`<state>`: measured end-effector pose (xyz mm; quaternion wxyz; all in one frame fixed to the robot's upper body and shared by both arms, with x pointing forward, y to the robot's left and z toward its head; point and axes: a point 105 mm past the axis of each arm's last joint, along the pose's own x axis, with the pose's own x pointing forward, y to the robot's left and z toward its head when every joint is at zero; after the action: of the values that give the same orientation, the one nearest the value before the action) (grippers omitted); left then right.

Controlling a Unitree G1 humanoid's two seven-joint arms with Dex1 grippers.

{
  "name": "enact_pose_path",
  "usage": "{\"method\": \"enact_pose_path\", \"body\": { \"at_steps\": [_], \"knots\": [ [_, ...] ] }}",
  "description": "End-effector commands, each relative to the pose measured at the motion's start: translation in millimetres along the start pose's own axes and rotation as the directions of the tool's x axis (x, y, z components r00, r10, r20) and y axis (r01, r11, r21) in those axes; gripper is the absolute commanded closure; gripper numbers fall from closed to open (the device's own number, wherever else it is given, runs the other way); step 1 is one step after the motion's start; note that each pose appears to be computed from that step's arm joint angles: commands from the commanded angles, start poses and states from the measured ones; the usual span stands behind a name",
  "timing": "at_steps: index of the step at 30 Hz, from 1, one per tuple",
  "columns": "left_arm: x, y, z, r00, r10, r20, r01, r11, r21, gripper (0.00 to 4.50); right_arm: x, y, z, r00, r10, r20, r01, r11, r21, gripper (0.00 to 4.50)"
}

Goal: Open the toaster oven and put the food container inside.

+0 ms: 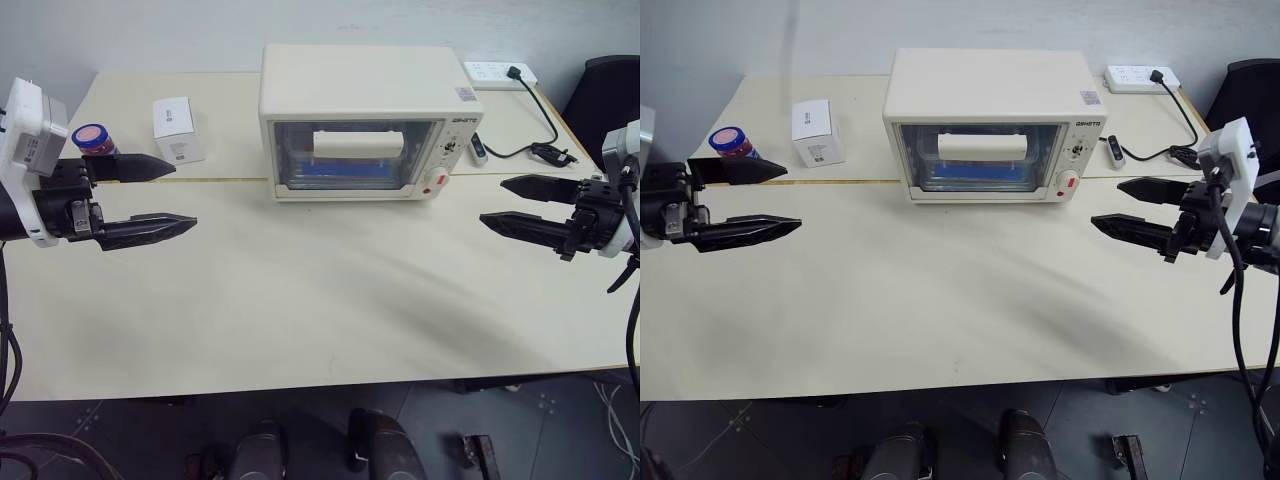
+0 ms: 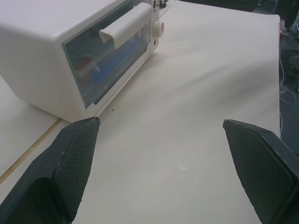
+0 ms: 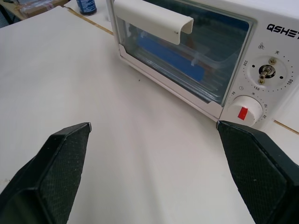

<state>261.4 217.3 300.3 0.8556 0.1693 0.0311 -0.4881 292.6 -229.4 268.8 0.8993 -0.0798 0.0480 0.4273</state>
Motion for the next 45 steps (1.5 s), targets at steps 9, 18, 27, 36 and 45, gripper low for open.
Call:
{"method": "enact_pose_path", "body": {
  "at_steps": [9,18,27,36,45],
  "knots": [
    [-7.1,-0.4,10.4,1.0,0.02,0.009,-0.02,0.999,0.048,0.0,-8.4,2.4,15.2,0.999,-0.012,0.036,0.014,0.998,-0.058,0.02],
    [-7.1,-0.4,10.4,1.0,0.02,0.009,-0.02,0.999,0.048,0.0,-8.4,2.4,15.2,0.999,-0.012,0.036,0.014,0.998,-0.058,0.02],
    [-7.1,-0.4,10.4,1.0,0.02,0.009,-0.02,0.999,0.048,0.0,-8.4,2.4,15.2,0.999,-0.012,0.036,0.014,0.998,-0.058,0.02],
    [-7.1,-0.4,10.4,1.0,0.02,0.009,-0.02,0.999,0.048,0.0,-8.4,2.4,15.2,0.999,-0.012,0.036,0.014,0.998,-0.058,0.02],
    [-7.1,-0.4,10.4,1.0,0.02,0.009,-0.02,0.999,0.048,0.0,-8.4,2.4,15.2,0.999,-0.012,0.036,0.014,0.998,-0.058,0.02]
  ]
}}
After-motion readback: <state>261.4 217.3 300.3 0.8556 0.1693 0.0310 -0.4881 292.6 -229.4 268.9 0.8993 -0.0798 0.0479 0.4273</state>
